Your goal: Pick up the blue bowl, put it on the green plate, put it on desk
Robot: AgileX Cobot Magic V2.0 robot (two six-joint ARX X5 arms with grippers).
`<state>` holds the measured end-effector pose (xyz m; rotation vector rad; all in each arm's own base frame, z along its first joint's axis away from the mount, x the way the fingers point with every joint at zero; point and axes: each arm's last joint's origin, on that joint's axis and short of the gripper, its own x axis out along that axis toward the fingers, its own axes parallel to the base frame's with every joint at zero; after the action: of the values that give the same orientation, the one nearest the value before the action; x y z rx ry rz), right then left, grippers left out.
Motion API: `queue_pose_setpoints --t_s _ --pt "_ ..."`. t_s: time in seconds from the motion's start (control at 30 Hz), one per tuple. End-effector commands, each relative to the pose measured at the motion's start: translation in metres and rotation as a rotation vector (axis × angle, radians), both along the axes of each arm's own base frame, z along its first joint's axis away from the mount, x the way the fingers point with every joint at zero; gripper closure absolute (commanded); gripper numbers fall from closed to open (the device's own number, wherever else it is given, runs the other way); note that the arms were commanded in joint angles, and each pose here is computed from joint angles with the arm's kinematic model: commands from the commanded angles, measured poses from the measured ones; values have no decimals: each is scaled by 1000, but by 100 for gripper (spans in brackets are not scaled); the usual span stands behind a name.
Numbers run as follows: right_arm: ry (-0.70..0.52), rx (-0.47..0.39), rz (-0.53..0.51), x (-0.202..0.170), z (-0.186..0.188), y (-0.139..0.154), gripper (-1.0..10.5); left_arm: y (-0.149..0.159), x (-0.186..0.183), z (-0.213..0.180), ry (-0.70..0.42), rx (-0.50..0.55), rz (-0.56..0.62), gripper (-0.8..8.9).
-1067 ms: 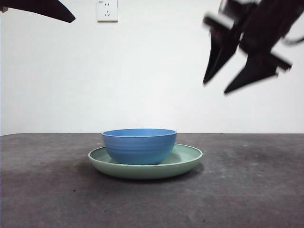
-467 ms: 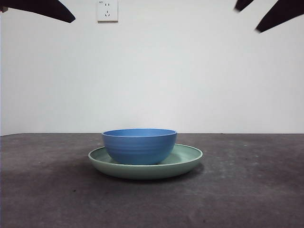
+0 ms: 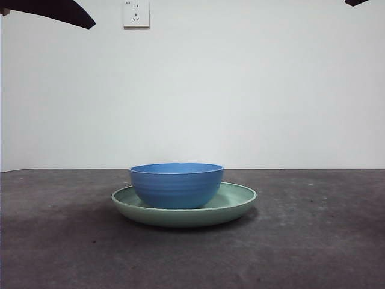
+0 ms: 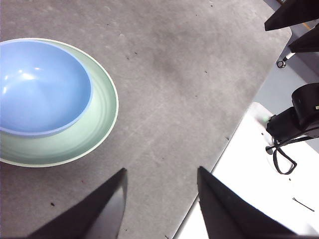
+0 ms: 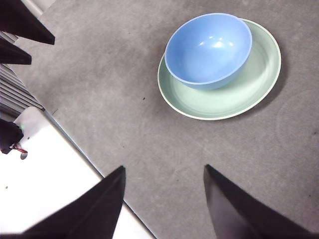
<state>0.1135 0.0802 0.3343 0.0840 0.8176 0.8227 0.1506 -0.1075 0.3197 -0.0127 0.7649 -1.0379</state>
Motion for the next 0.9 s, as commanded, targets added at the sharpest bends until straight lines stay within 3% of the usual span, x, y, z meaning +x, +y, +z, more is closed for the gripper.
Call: queue_pose_setpoints --t_s 0.03,0.3,0.43,0.9 --pt "-15 2 15 1 2 2 697 -2 1 1 -20 -1 -21 592" --pt "-16 2 16 1 2 2 732 -2 1 1 -20 -1 -21 607" --pt "-20 -1 20 1 2 2 931 -2 1 1 -20 -1 -22 797" --pt "-28 3 19 1 3 2 938 -2 1 2 -21 -1 -21 805"
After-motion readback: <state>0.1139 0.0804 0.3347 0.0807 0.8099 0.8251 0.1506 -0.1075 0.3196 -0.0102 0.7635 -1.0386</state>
